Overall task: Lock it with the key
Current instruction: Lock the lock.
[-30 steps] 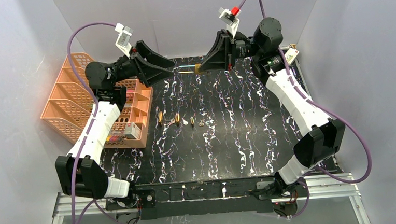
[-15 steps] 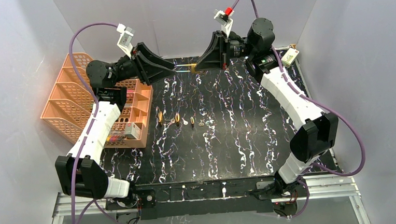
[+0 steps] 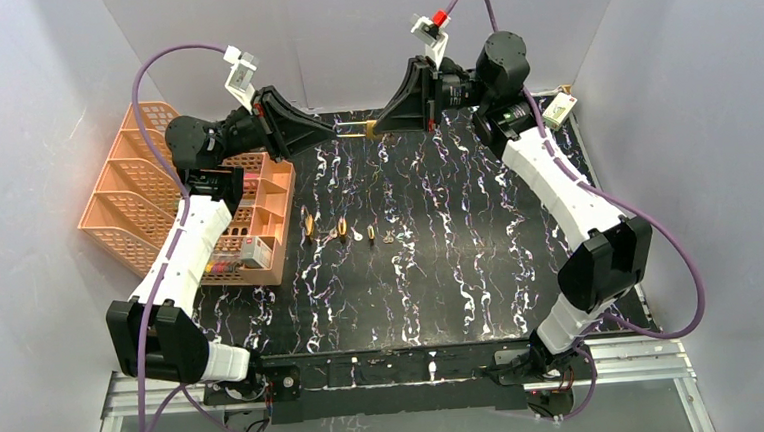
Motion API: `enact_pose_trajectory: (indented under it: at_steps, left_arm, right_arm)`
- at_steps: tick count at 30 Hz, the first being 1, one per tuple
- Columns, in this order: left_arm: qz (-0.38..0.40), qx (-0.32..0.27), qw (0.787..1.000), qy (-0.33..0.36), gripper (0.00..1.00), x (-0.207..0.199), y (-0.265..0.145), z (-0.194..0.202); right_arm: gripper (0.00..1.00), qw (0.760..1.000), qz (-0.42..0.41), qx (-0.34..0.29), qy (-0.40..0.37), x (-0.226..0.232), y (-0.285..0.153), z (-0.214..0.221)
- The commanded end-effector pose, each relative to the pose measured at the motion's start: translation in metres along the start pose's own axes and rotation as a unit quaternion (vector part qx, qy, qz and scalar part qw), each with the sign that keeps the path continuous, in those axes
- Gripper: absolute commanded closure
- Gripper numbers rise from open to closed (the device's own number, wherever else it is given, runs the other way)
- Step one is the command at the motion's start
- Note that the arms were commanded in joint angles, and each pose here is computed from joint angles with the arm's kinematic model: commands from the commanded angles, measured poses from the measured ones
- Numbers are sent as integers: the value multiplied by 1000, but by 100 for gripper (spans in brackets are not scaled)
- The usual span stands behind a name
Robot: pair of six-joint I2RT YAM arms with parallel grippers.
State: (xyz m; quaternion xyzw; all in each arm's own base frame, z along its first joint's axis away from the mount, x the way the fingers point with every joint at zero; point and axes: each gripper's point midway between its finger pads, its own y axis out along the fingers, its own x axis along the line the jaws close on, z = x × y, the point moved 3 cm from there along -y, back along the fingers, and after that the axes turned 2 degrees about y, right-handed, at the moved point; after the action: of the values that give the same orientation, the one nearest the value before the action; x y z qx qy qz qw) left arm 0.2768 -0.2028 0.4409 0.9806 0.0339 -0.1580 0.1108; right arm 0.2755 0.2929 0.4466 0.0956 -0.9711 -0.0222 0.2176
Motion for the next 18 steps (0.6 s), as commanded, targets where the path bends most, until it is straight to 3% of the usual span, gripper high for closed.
enact_pose_trajectory:
  at_steps: [1, 18]
  left_arm:
    - [11, 3, 1000, 26, 100, -10, -1, -4]
    - [27, -3, 999, 23, 100, -20, 13, 6]
  right_arm:
    - [100, 999, -2, -11, -31, 6, 6, -17]
    - [100, 994, 74, -61, -48, -9, 30, -28]
